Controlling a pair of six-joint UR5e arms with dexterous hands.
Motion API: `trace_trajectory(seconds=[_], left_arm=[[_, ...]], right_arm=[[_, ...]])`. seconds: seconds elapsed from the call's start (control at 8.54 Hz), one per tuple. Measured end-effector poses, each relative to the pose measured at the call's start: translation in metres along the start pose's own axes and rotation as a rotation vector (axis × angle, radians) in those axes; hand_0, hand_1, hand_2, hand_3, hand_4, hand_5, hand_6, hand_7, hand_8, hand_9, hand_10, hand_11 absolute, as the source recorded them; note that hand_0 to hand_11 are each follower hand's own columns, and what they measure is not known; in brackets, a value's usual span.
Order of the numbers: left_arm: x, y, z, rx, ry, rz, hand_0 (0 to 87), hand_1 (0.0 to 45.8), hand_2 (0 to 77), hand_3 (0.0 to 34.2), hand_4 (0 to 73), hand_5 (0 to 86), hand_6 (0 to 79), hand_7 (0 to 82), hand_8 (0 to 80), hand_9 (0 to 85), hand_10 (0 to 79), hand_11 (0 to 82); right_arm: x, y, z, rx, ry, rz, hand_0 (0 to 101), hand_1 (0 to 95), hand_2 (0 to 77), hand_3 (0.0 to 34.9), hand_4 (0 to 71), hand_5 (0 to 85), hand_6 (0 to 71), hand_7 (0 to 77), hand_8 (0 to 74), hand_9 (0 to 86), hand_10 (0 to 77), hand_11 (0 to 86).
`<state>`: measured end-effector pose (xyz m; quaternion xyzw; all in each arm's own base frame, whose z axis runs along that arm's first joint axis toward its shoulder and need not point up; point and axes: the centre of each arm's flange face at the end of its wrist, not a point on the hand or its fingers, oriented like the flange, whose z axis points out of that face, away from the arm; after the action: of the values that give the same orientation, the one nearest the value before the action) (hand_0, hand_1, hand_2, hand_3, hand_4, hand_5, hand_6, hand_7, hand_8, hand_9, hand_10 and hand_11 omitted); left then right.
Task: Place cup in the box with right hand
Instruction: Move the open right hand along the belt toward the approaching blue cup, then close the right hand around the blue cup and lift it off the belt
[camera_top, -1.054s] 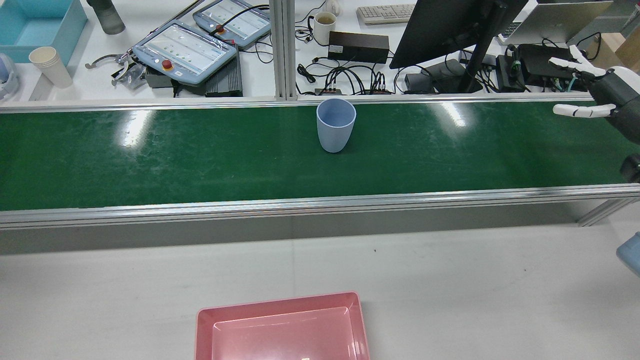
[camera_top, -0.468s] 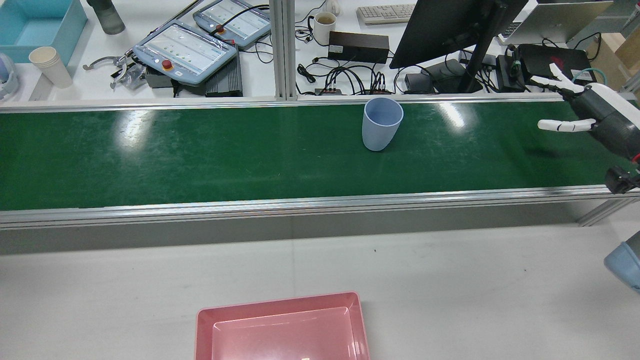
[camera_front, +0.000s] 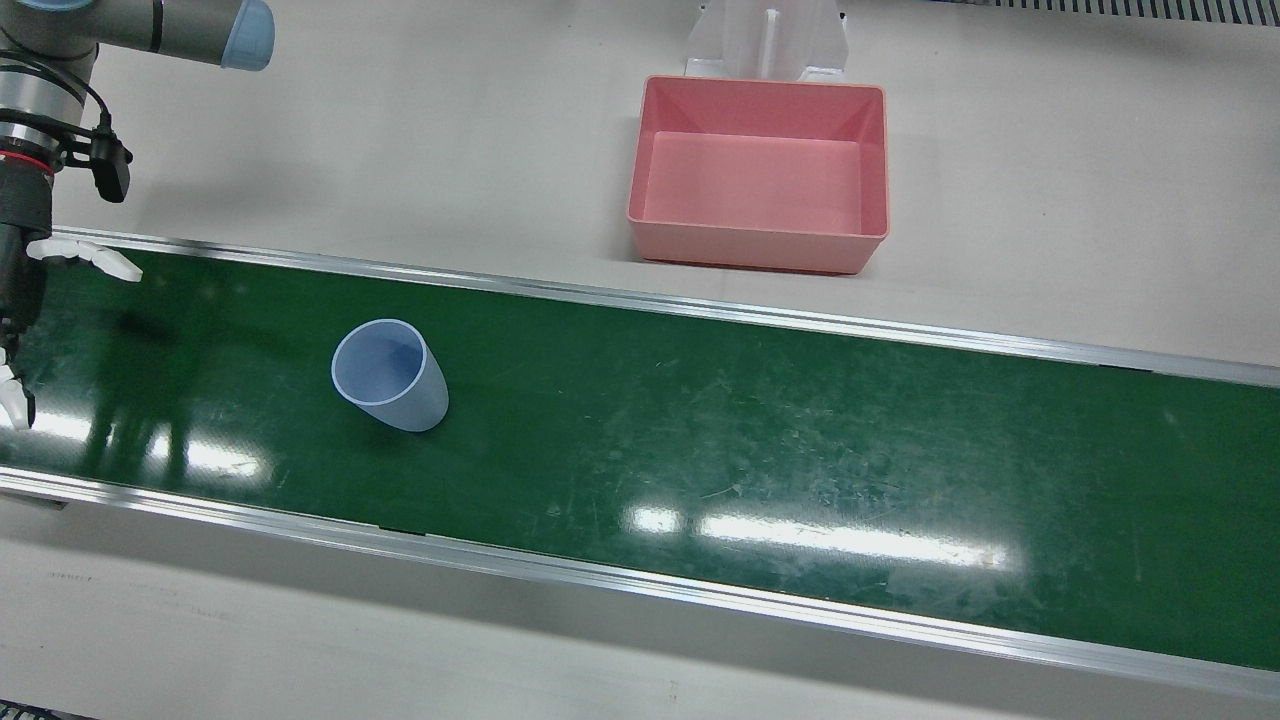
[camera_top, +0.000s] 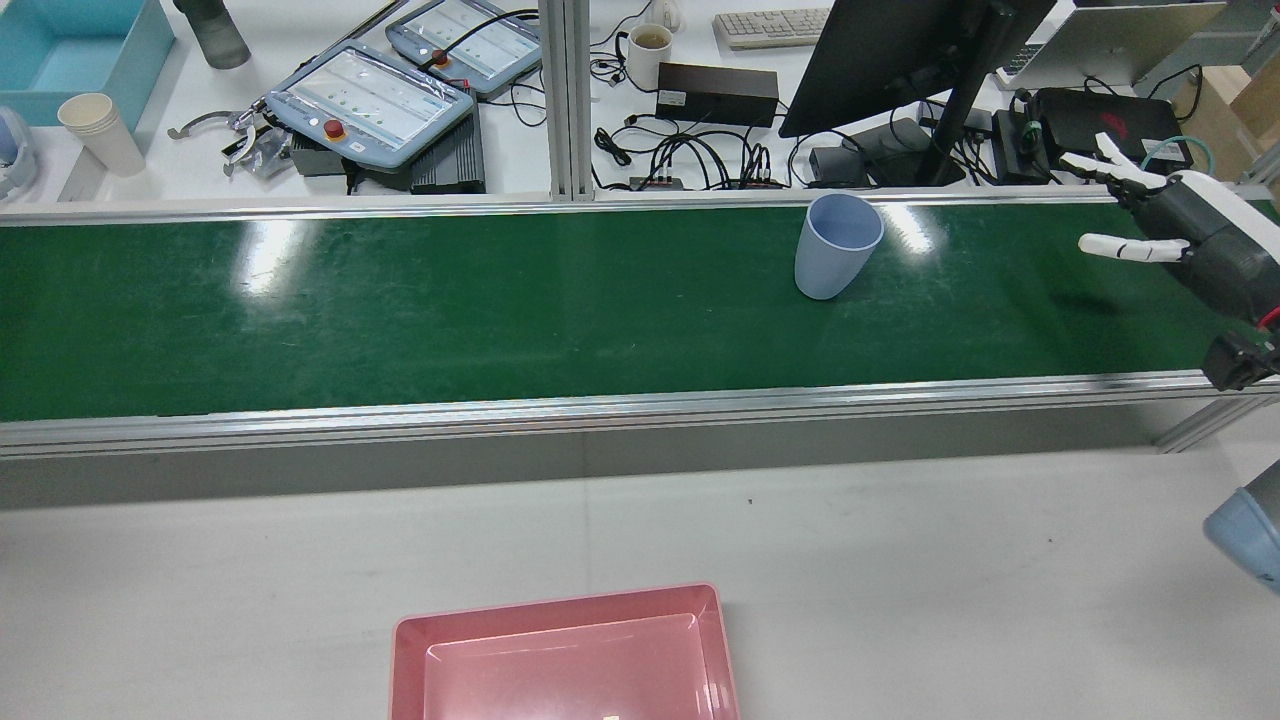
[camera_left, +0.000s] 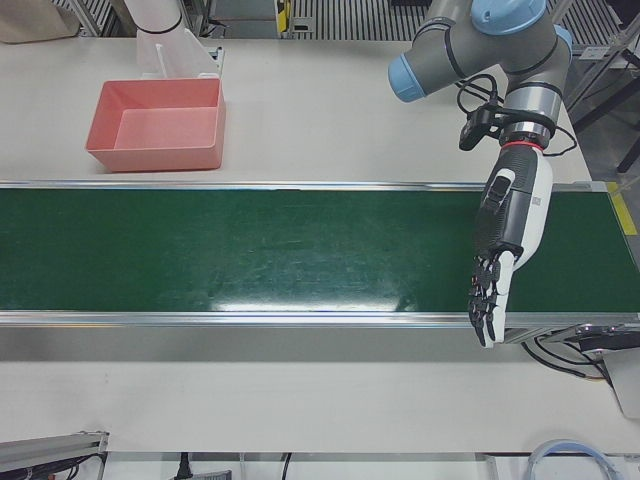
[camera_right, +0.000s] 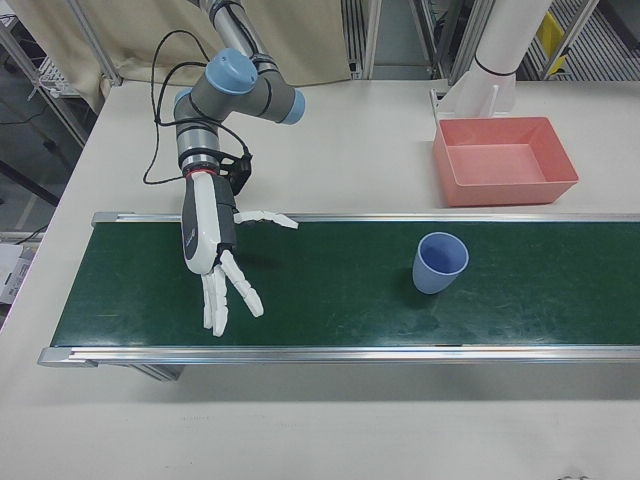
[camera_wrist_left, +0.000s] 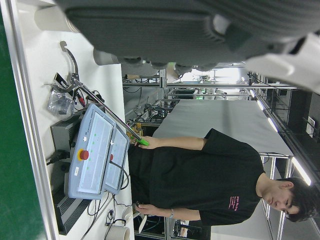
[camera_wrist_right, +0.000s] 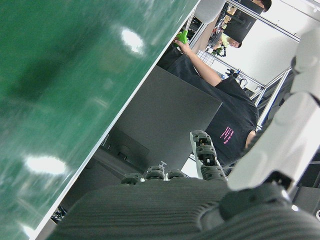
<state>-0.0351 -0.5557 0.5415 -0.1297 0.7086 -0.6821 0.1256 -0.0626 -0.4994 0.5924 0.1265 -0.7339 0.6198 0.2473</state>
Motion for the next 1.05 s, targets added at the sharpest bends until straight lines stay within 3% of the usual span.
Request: trace_trajectory(seconds=[1.05], left_arm=[[0.0, 0.0, 0.0, 0.0, 0.0, 0.0, 0.0, 0.5, 1.1, 0.0, 1.1, 0.5, 0.5, 0.5, 0.0, 0.0, 0.0, 0.0]], right_arm=[[0.021, 0.014, 0.002, -0.024, 0.038, 0.02, 37, 10.4, 18.0, 0.0, 0.0, 2.7, 0.5, 1.1, 2.2, 2.2, 0.5, 1.1]])
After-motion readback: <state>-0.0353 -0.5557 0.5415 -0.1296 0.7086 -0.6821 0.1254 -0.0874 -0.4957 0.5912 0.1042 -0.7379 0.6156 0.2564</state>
